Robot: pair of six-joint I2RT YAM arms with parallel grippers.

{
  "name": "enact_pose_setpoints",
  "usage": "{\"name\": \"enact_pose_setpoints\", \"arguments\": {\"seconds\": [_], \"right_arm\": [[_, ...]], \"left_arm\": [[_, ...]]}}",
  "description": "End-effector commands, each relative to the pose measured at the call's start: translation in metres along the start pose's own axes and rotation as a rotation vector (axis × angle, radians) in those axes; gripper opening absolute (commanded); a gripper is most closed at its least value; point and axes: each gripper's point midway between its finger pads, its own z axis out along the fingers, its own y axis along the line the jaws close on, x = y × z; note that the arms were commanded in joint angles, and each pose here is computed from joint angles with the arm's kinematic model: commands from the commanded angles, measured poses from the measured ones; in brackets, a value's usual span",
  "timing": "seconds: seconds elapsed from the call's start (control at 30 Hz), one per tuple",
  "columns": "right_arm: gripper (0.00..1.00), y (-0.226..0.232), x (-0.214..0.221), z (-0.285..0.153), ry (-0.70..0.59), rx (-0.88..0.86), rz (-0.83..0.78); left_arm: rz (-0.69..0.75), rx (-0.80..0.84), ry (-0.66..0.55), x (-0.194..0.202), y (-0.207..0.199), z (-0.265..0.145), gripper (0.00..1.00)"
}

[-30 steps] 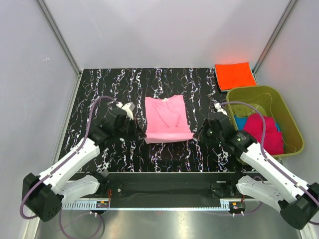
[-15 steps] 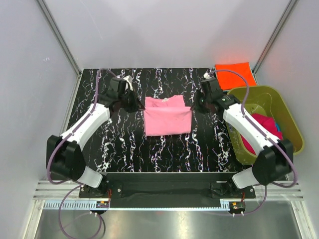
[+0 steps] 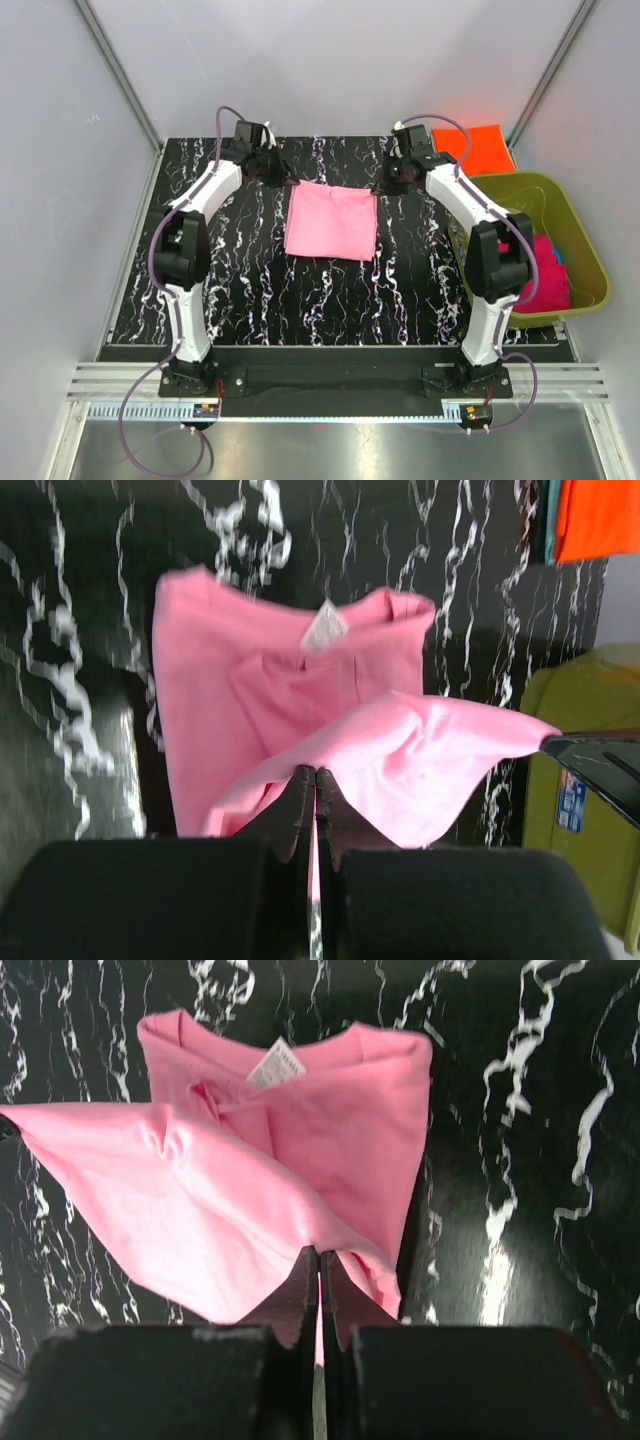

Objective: Fold and stack the t-shirts
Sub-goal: Fold the tshirt

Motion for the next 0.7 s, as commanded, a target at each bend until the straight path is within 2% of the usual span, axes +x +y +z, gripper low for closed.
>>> {"name": "enact_pose_setpoints", "arguments": {"seconds": [0.0,0.03,0.2,0.43,0.5,0.6,0.63,0.67], "right_arm": [[0.00,0.004,-0.031,0.012,-0.036,-0.075,-0.023],[0.01,0.001,-0.034,0.022,-0.031,-0.074,-0.019],[0.01,-0.005,-0.055,0.043,-0.038,-0.113,-0.026],[0.07,-0.019,-0.066,0.091,-0.033,-0.102,-0.031],[0.10,-0.019,-0.073,0.097,-0.045,-0.111,-0.024],[0.32,-0.023,-0.077,0.111,-0.048,-0.114,-0.021],[0.46,-0.025,-0.078,0.114,-0.047,-0.113,-0.021],[0.50,-0.026,-0.082,0.113,-0.056,-0.114,-0.021]], "left_arm": [[0.074,0.080,-0.055,-0.037,-0.010,0.016,0.00],[0.091,0.091,-0.082,-0.050,-0.015,0.016,0.00],[0.066,0.059,-0.120,-0.075,0.020,0.049,0.00],[0.060,0.128,-0.183,-0.103,0.041,0.082,0.00],[0.068,0.143,-0.192,-0.106,0.047,0.092,0.06],[0.080,0.186,-0.215,-0.114,0.044,0.095,0.25],[0.090,0.192,-0.222,-0.116,0.045,0.094,0.25],[0.093,0.189,-0.226,-0.118,0.047,0.093,0.25]]}}
